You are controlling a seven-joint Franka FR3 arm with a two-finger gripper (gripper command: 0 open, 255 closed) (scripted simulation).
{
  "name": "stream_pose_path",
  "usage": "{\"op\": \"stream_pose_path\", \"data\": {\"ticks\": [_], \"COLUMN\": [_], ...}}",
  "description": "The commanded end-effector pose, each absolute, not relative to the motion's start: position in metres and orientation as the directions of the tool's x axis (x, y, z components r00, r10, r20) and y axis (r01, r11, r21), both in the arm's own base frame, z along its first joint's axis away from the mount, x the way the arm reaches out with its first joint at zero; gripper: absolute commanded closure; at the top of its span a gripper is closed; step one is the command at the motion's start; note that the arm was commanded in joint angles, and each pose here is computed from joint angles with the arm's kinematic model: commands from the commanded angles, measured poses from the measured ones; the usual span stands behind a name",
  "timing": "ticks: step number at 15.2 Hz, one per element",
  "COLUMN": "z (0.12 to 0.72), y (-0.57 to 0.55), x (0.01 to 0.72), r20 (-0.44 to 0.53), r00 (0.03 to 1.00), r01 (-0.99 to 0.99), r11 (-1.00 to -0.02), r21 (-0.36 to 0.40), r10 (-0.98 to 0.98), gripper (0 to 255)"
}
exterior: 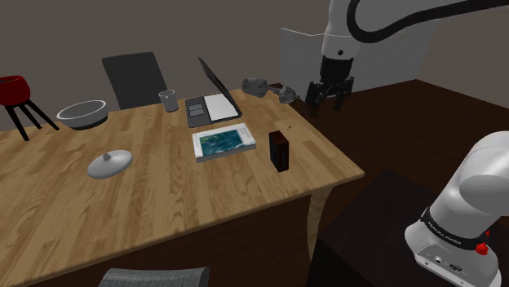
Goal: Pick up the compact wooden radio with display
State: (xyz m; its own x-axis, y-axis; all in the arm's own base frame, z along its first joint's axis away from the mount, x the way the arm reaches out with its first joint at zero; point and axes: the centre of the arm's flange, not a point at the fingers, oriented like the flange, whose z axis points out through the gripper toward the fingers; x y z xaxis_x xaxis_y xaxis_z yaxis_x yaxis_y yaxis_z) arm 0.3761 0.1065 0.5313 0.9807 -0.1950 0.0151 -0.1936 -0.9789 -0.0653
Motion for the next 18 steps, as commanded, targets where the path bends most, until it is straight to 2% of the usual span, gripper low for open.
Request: {"op": "stream_pose_path", "data": {"ticks": [1, 11, 18], "z": [0.516, 0.445, 0.412], "y": [0.125, 0.212, 0.213], "x": [0.392, 0.470, 0.471], "r20": [0.011, -0.013, -0.014], "r00": [0.979, 0.968, 0.968], "r01": [-0.203, -0.249, -0.250], "r11": [-0.977, -0.968, -0.968], "r21": [-0.059, -0.023, -0.022], "r10": [-0.204, -0.249, -0.249], "gripper": [0, 0, 0]}}
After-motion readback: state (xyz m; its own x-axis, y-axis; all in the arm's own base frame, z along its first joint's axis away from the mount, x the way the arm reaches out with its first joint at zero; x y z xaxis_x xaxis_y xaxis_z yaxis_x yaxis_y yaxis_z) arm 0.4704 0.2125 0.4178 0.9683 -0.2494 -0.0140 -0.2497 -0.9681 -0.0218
